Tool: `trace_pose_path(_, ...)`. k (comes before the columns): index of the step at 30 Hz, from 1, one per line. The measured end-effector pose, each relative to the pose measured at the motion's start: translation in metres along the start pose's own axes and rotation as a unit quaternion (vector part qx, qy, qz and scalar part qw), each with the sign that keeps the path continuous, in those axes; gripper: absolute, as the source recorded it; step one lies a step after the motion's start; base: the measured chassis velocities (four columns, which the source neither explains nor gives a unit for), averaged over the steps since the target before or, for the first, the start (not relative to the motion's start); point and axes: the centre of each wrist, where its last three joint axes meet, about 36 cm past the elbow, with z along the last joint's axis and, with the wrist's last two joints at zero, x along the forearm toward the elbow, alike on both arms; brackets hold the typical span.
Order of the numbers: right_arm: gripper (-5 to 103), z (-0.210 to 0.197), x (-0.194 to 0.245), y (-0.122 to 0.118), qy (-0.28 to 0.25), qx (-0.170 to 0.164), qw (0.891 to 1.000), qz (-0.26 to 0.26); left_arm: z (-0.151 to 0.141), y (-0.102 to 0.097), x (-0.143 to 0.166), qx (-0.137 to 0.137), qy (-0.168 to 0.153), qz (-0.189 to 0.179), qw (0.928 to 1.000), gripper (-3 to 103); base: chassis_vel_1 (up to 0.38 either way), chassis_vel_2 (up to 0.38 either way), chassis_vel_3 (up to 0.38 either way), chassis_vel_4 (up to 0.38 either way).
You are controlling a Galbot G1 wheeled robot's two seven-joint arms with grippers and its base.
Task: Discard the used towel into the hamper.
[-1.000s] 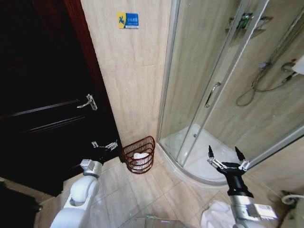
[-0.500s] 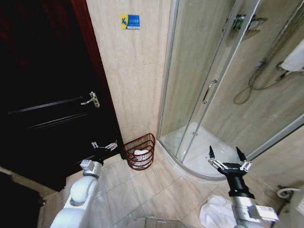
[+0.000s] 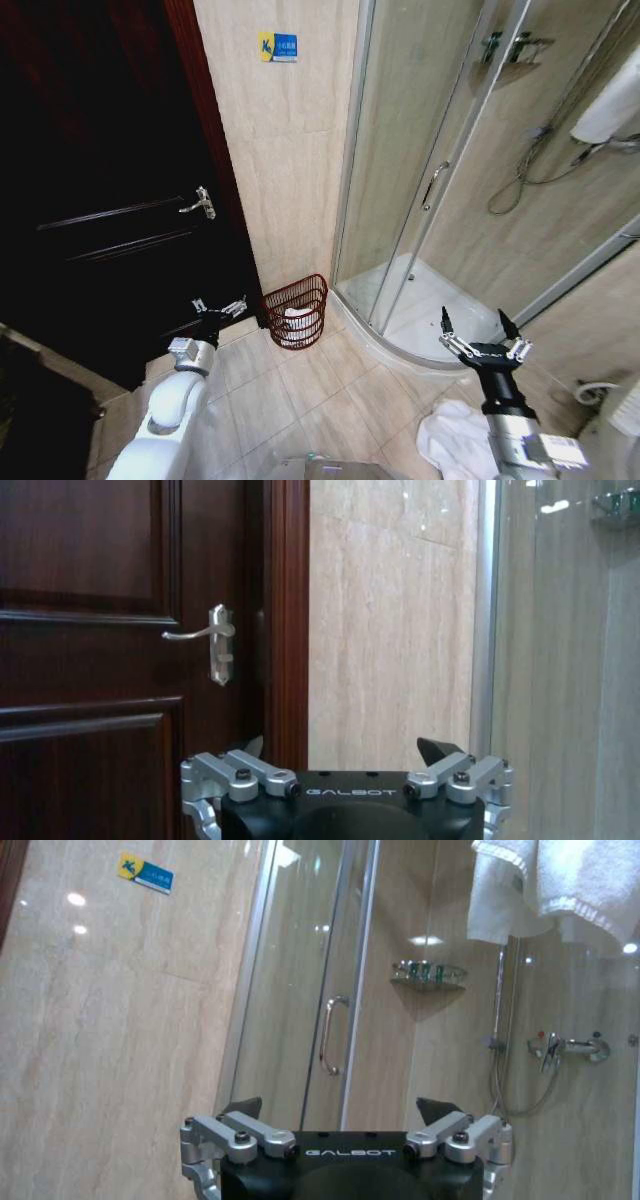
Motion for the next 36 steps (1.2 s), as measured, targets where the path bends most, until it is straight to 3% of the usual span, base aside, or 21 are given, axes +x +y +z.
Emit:
trace_pose_path(14, 100, -0.0003, 0.0011, -0.0003, 0.002, -0.002, 1.0, 0.006, 0.0008, -0.0006, 0.0008, -0.002, 0.001, 0.0, 1.0, 100, -0.006, -0.023, 0.005, 0.02)
trace_pose_path(36, 100, 0.0015, 0.0017, -0.0014, 0.001, -0.003, 1.0, 0.007, 0.0019, -0.0016, 0.0033, -0.005, 0.001, 0.0, 1.0, 100, -0.068, -0.161, 0.065, 0.157)
